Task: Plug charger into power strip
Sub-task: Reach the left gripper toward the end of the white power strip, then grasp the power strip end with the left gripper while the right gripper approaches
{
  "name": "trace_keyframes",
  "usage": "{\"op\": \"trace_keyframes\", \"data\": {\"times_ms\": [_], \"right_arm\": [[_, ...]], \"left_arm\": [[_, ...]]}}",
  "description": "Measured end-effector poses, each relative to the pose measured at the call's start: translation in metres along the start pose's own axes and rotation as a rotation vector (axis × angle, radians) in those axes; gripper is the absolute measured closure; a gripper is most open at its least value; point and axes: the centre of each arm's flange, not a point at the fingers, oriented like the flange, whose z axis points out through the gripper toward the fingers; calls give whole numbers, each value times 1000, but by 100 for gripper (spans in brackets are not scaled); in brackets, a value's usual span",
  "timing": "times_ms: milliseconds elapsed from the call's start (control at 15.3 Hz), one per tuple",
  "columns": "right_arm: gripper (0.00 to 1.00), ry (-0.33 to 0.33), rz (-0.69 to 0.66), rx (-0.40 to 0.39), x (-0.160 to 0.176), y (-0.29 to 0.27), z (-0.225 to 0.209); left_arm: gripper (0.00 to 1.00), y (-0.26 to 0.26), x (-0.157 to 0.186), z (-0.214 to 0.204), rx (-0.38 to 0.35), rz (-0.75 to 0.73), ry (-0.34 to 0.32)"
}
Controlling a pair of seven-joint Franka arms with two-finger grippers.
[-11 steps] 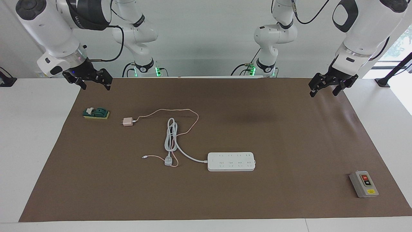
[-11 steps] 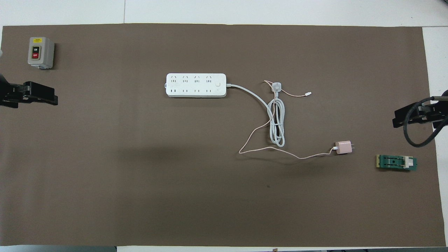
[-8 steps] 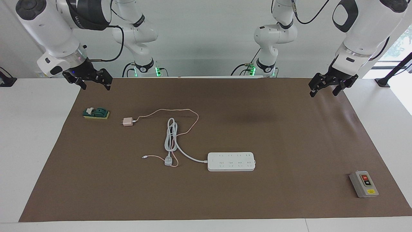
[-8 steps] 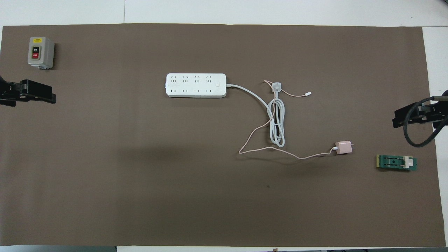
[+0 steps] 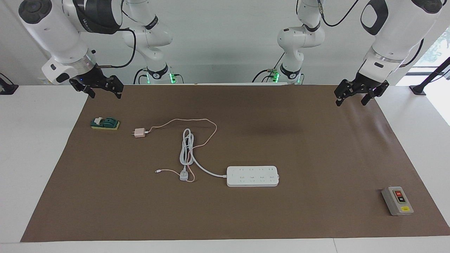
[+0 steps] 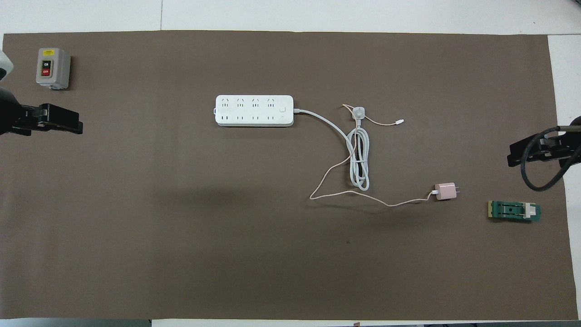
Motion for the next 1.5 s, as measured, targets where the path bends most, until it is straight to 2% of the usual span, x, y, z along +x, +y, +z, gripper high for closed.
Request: {"op": "trace_keyframes", "data": {"times_ms": [196,327,589,785,1047,1308,1505], "right_arm": [[0,25,0,0,3,0,-2],[0,57,25,-1,7,0,-4],[0,41,312,13,9,-4,3],[0,-10,565,59,9,-11,19],[0,-76,901,117,18,-14,45],[0,-201,1128,227,26,27,114],[0,-238,1266,230,28,28,145]], "left_arm": [[0,12,0,-3,-6,16,6],[0,25,0,-2,-46,3,2],[0,75,-4,2,-138,21,-19],[0,93,4,13,-283,6,-45],[0,110,27,49,-456,-9,-70],[0,118,46,88,-733,29,-86],[0,118,48,126,-905,35,-77]]}}
